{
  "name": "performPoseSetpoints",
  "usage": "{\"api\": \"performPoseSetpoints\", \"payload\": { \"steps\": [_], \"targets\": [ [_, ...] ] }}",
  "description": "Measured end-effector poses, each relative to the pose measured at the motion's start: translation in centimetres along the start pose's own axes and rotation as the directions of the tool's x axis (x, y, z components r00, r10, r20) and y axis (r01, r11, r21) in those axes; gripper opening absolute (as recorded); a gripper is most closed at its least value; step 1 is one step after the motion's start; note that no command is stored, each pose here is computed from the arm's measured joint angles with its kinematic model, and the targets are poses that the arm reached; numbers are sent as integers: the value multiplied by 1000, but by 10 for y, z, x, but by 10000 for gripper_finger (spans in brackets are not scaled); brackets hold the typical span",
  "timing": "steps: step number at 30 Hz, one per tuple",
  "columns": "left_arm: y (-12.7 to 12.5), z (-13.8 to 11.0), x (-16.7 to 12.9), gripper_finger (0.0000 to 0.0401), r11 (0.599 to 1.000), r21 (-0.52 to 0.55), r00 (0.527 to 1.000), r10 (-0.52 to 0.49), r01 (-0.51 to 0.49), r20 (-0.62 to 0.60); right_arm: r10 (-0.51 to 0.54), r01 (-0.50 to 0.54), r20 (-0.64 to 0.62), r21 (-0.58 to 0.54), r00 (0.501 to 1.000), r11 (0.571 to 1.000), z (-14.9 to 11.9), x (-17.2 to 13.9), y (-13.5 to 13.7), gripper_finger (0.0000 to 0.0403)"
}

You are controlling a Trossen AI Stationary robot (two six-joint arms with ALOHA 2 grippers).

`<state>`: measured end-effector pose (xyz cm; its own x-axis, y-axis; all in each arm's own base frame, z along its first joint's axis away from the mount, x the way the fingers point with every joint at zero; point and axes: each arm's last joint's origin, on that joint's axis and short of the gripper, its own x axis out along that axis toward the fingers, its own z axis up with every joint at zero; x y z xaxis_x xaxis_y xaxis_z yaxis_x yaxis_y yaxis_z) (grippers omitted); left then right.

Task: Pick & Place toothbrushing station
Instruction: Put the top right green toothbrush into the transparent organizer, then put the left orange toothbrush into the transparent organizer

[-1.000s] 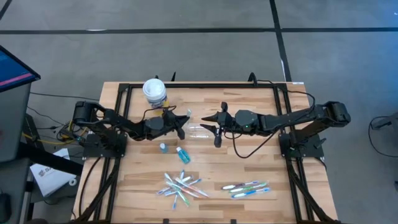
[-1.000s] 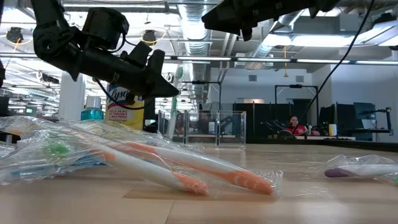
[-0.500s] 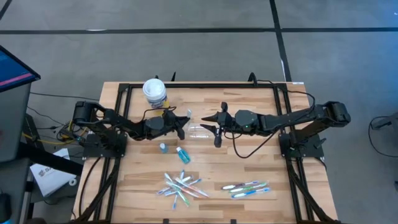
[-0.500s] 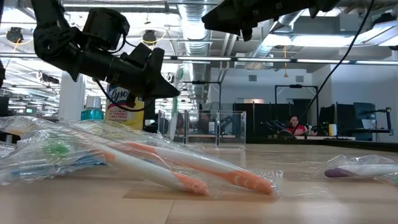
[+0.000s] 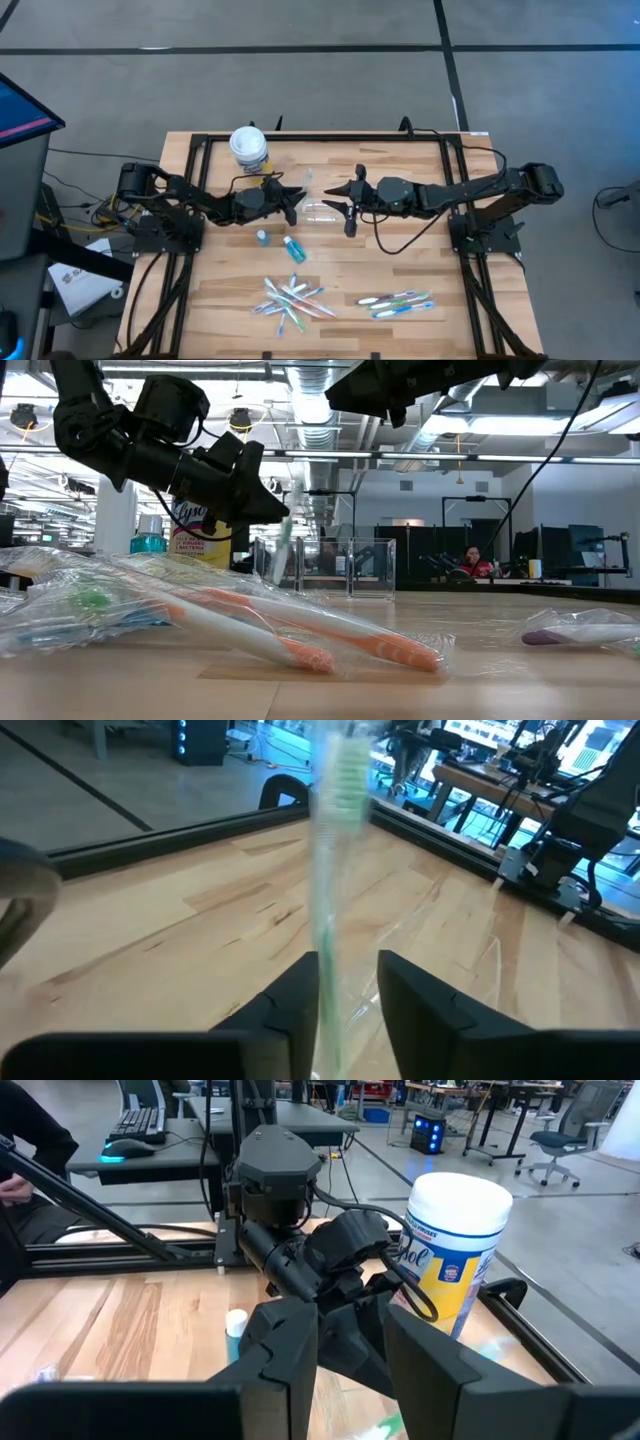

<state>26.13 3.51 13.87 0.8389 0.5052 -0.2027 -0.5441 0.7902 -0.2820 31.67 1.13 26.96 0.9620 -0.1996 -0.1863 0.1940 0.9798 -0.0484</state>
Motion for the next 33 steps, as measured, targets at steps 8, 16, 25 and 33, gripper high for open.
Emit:
{"api": "performPoseSetpoints", "payload": {
  "steps": [8,16,25,33],
  "targets": [
    [-1,2,-1,139,999,39,1000,-4,4,5,0,0,-7,24,1000,1000,-1,0,0,108],
    [-12,20,-15,135,992,98,995,-89,84,40,0,0,-20,20,1000,1000,-2,0,0,108],
    [-24,28,-37,133,980,139,990,-137,140,-26,5,-5,-21,19,1000,1000,-2,0,1,108],
    [-41,29,-56,127,952,145,963,-263,270,-61,32,-32,-29,12,999,999,-3,-3,10,108]
  ]
}}
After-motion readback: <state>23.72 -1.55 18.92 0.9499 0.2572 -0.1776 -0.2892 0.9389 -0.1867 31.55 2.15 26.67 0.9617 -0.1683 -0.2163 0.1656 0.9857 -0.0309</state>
